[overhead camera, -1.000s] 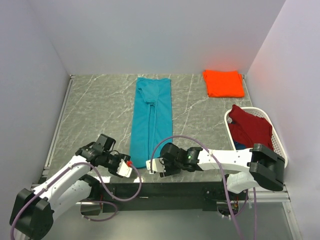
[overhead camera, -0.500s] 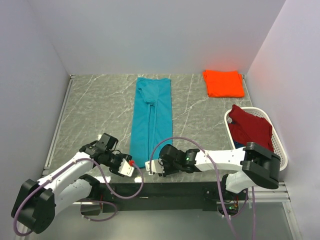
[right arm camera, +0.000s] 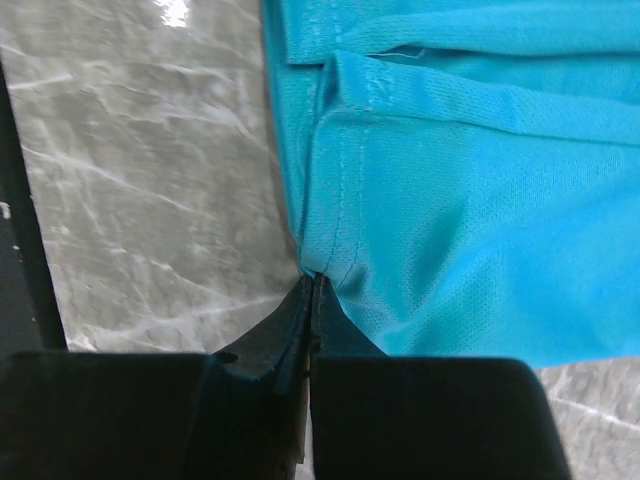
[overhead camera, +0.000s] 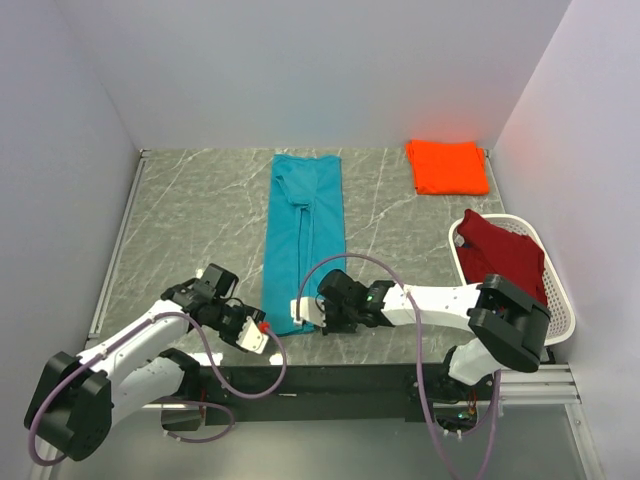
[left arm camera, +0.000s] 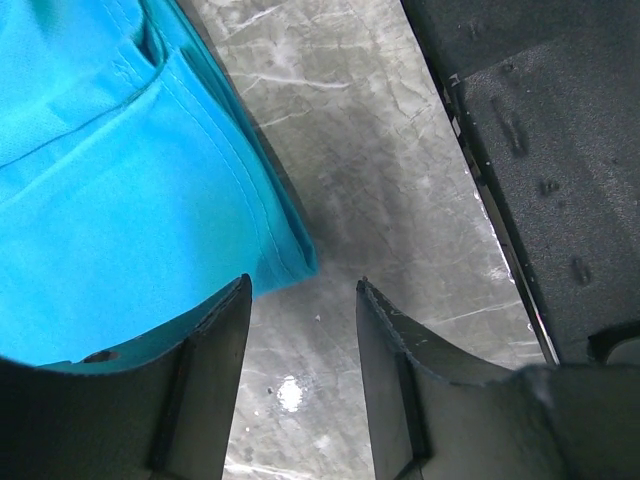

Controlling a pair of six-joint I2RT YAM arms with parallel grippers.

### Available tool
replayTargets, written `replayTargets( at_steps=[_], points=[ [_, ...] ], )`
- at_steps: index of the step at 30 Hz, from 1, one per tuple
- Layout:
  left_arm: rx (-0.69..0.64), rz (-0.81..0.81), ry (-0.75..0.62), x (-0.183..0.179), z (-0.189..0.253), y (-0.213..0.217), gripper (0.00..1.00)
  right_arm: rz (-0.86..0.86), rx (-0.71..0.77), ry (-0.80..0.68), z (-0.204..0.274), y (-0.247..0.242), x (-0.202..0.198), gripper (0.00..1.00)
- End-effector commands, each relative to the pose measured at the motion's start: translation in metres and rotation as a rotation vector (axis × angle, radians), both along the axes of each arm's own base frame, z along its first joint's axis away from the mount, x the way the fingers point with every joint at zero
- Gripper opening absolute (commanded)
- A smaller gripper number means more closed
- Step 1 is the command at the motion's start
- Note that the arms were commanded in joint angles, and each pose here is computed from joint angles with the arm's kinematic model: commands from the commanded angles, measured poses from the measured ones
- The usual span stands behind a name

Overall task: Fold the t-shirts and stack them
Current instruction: Fold the tshirt

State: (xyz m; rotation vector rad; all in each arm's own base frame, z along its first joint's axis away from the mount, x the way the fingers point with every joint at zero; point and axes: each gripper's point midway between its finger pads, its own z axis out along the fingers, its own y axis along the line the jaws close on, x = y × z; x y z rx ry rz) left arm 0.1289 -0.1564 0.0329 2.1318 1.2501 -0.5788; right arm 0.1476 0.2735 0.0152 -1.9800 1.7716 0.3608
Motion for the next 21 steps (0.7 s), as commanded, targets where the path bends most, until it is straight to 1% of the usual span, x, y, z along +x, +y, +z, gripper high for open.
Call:
replayTargets(
  at_steps=[1,6,7,9,12,21],
  points=[
    [-0.038,-0.045,-0.043,0.008,0.012,-0.010,0.52,-0.041,-0.040,0.071,-0.004,-0.011,-0.006,0.00],
    [-0.062,-0.043,-0.024,0.005,0.013,-0.018,0.47,-0.035,0.022,0.081,0.012,-0.004,-0.010,0.00],
    [-0.062,-0.053,-0.022,0.003,0.014,-0.020,0.44,-0.035,0.027,0.085,0.014,-0.004,-0.011,0.00],
    [-0.052,-0.045,-0.028,0.004,0.013,-0.022,0.43,-0.030,0.044,0.084,0.020,-0.003,-0.012,0.00],
    [-0.039,-0.039,-0.026,0.003,0.013,-0.024,0.43,-0.024,0.064,0.091,0.027,0.000,-0.013,0.00],
    [0.037,0.000,-0.014,0.008,0.008,-0.029,0.47,-0.007,0.065,0.093,0.026,-0.002,-0.016,0.00]
  ],
)
